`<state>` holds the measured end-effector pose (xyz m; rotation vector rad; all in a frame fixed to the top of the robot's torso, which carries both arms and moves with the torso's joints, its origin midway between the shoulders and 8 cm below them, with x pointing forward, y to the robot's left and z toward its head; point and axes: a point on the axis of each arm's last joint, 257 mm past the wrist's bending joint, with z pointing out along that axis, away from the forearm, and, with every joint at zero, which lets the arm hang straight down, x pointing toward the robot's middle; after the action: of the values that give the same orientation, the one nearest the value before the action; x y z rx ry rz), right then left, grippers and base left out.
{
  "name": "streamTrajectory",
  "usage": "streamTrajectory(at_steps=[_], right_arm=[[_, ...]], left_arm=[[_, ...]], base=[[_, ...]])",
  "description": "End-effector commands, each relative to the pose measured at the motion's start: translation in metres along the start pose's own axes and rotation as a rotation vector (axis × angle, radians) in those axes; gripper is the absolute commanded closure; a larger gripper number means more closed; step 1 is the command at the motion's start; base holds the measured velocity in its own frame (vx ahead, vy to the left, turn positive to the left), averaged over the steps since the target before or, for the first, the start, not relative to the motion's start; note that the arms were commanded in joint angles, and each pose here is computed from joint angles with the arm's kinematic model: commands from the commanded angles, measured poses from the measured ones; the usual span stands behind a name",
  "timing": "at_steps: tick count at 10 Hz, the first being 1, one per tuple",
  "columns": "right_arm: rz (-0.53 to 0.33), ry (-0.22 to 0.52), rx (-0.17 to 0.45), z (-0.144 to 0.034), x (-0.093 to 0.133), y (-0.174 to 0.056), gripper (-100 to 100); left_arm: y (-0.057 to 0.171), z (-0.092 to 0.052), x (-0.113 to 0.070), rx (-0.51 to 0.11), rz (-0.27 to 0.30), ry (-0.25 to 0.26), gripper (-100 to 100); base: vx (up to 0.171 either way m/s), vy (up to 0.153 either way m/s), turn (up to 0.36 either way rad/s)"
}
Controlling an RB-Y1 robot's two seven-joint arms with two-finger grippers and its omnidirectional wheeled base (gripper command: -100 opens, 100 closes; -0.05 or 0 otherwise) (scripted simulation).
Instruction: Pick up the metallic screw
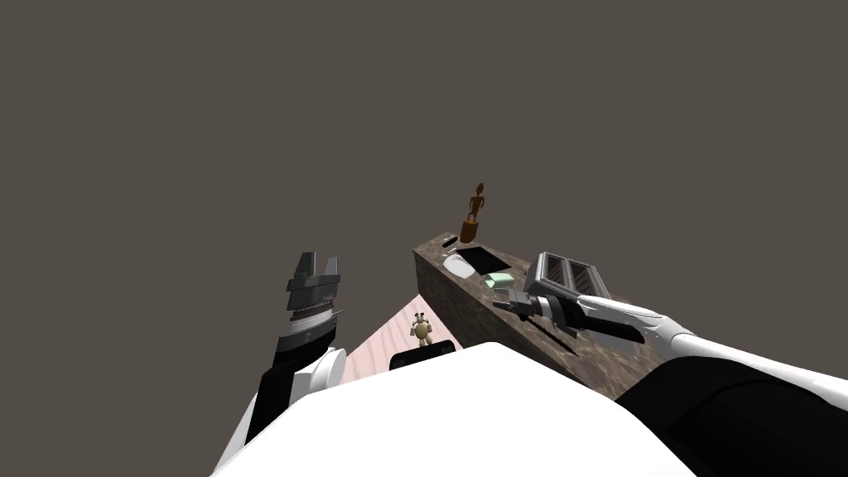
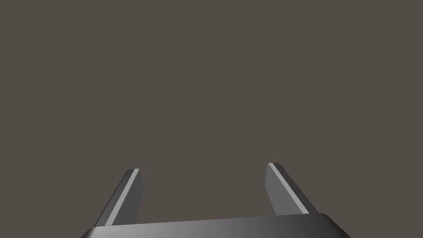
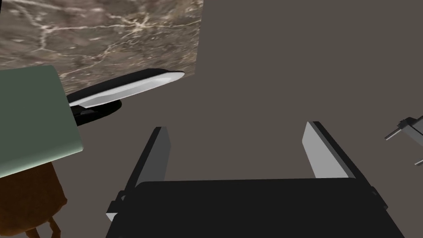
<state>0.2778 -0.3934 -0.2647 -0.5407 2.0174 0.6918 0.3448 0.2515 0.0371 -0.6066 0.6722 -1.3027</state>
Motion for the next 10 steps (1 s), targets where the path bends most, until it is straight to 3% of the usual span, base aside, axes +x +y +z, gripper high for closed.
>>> streamTrajectory(at_steps=[1, 10], right_arm=[[-0.019, 0.033, 0.004, -0.009, 0.006, -0.003, -100], [-0.116, 0.267, 0.023, -0.074, 0.047, -0.022, -100]], left_arm=[[0.0, 0.0, 0.0, 0.0, 0.0, 0.0, 0], [0.0, 0.0, 0.0, 0.0, 0.0, 0.0, 0]], base=[[-0.021, 0.055, 0.119], [-0.005, 0.046, 0.127]])
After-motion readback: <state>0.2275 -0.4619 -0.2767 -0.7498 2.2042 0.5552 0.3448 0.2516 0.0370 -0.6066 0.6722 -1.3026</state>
